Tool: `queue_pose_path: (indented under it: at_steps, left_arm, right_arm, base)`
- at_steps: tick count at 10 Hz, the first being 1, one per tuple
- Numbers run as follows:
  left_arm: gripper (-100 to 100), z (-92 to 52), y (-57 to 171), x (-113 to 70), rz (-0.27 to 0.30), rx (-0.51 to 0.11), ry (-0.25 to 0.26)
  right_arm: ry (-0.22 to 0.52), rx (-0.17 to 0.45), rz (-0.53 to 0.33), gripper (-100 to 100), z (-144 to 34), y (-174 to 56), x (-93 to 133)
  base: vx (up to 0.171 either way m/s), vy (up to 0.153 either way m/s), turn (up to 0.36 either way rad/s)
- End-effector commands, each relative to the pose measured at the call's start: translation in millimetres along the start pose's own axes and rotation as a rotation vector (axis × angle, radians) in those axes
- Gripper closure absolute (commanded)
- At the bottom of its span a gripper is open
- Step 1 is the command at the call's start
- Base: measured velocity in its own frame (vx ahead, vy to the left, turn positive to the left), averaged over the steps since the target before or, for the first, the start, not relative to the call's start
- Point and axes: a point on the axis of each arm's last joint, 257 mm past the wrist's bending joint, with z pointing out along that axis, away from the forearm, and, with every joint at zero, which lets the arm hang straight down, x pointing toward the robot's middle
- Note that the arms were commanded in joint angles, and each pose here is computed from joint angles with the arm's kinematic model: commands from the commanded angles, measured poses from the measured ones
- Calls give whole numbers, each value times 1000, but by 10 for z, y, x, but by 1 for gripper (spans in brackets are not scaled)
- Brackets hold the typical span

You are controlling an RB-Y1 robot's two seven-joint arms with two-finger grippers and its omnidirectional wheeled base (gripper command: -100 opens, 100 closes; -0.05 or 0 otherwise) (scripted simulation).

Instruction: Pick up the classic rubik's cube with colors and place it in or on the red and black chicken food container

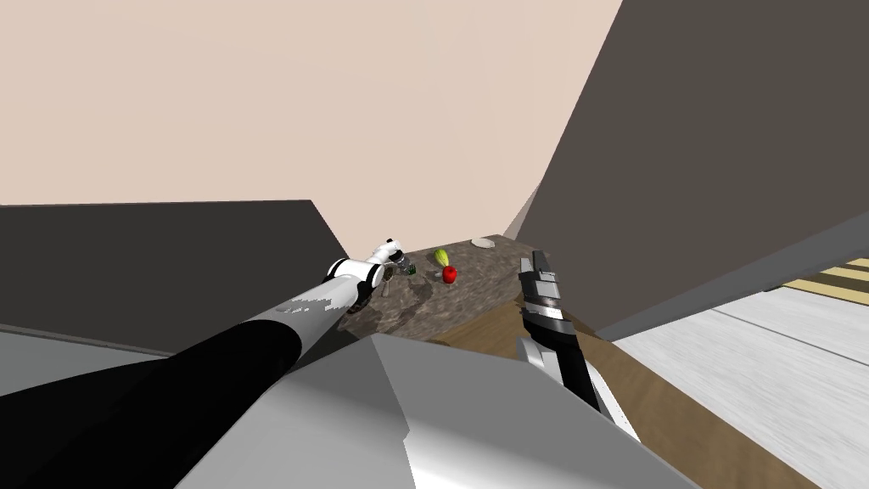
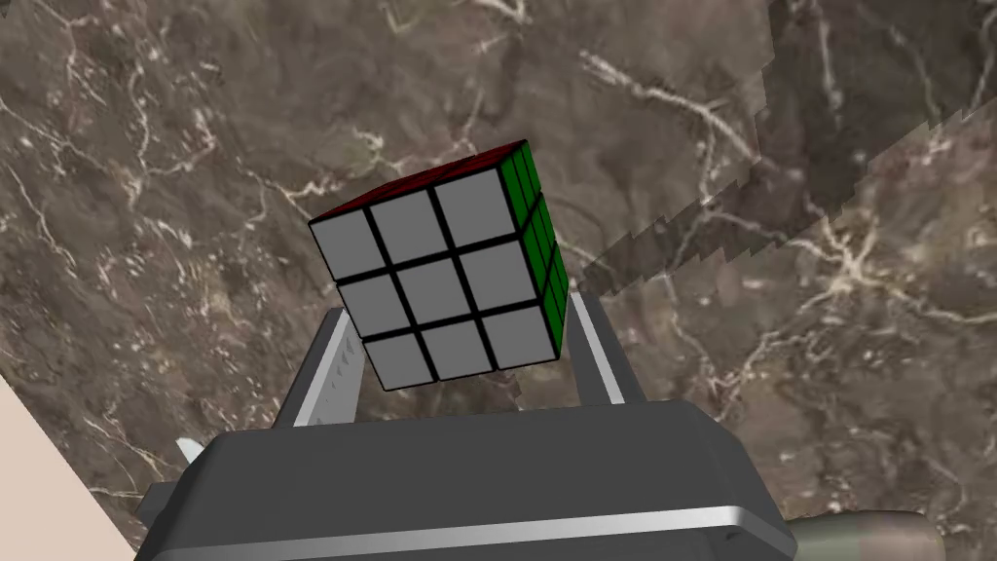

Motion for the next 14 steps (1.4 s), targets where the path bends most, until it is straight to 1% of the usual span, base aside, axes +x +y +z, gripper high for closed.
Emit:
queue_pose_path:
  at_steps: [1, 2, 3, 4, 5, 7, 8, 9, 10, 11, 13, 14]
  left_arm:
    - [100, -31, -38, -20, 5, 13, -3]
    - [100, -215, -186, -18, 18, 37, -2]
    - [100, -215, -186, -18, 18, 37, -2]
    - [100, -152, -85, -66, 0, 11, -3]
    - [100, -127, -43, -85, -7, 0, -4]
    - [100, -145, -73, -71, -2, 8, -3]
    - [100, -215, -186, -18, 18, 37, -2]
    - [100, -215, -186, -18, 18, 37, -2]
    - [100, -415, -324, 6, 35, 57, 3]
    - [100, -415, -324, 6, 35, 57, 3]
    - [100, -626, -449, 44, 54, 75, 10]
    - [100, -626, -449, 44, 54, 75, 10]
  right_arm:
    - [0, 0, 0, 0, 0, 0, 0]
    - [0, 0, 0, 0, 0, 0, 0]
    - [0, 0, 0, 0, 0, 0, 0]
    - [0, 0, 0, 0, 0, 0, 0]
    - [0, 0, 0, 0, 0, 0, 0]
    - [0, 0, 0, 0, 0, 0, 0]
    - [0, 0, 0, 0, 0, 0, 0]
    - [0, 0, 0, 0, 0, 0, 0]
    - [0, 0, 0, 0, 0, 0, 0]
    - [0, 0, 0, 0, 0, 0, 0]
    - [0, 0, 0, 0, 0, 0, 0]
    - [0, 0, 0, 0, 0, 0, 0]
  base:
    - [-36, 59, -4]
    - [-59, 68, 138]
    - [-62, 77, 93]
    - [-25, 46, 3]
    - [1, 11, -10]
    - [5, -9, 3]
    - [3, -8, 6]
    - [3, -5, -10]
    - [-47, 64, 145]
    - [-60, 91, 113]
    - [-63, 86, 129]
    - [-47, 72, 62]
